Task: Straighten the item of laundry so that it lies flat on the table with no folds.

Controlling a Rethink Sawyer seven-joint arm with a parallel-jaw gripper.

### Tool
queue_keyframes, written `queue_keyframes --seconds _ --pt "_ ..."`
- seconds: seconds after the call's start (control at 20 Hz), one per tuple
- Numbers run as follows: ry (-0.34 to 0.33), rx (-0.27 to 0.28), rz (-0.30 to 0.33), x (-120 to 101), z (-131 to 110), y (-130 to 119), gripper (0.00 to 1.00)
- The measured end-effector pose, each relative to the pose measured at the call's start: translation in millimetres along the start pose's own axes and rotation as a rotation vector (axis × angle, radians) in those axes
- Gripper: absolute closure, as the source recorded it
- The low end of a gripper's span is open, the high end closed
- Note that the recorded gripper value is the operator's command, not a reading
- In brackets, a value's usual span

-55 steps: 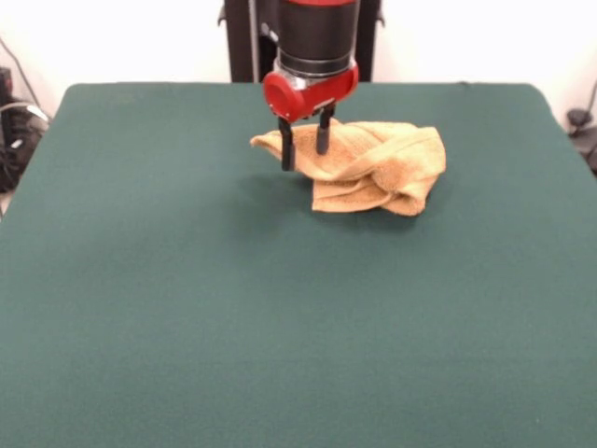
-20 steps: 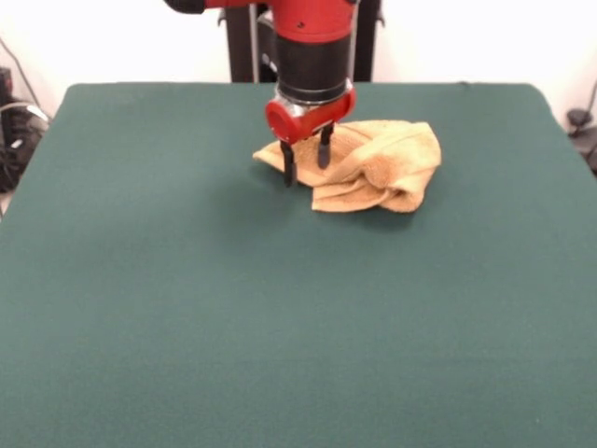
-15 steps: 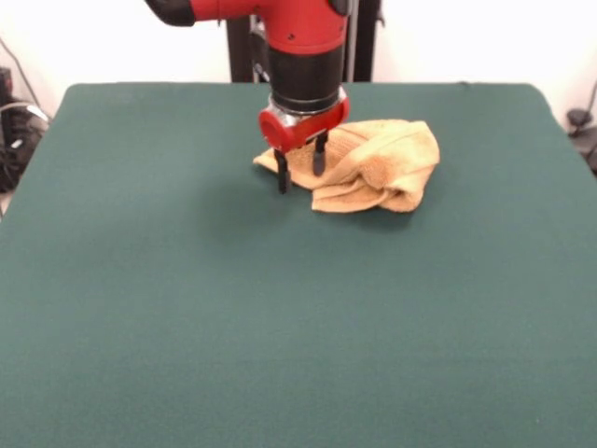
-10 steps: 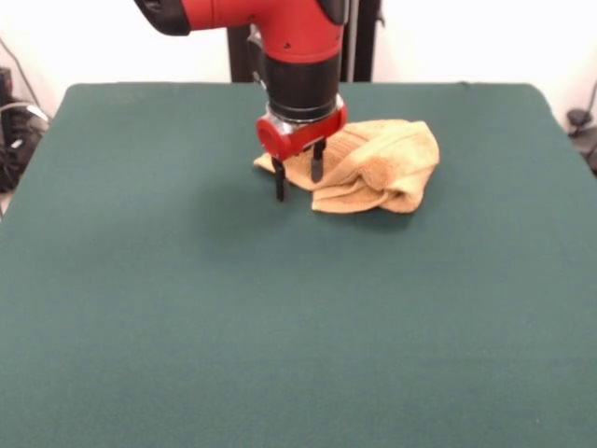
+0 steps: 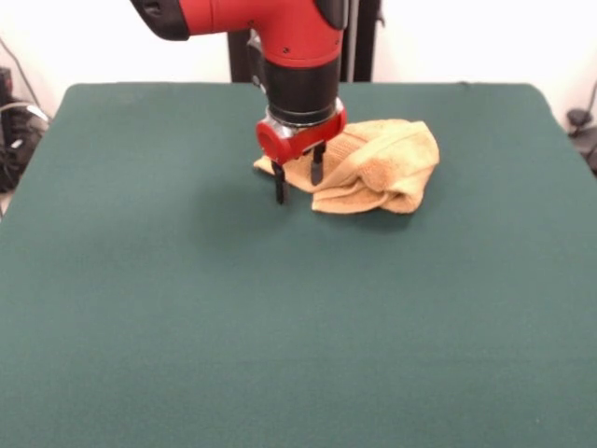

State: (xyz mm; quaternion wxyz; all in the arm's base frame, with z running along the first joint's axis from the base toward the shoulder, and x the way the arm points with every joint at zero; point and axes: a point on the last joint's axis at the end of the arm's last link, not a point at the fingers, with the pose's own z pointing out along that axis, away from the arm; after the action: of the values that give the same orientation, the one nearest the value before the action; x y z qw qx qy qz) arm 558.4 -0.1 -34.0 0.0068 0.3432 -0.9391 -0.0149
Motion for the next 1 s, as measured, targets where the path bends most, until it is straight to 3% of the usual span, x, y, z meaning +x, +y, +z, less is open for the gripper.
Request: queue_keyframes --seconds 1.0 --pt "-0.013 0.039 -0.018 -10 -16 -5 0.00"
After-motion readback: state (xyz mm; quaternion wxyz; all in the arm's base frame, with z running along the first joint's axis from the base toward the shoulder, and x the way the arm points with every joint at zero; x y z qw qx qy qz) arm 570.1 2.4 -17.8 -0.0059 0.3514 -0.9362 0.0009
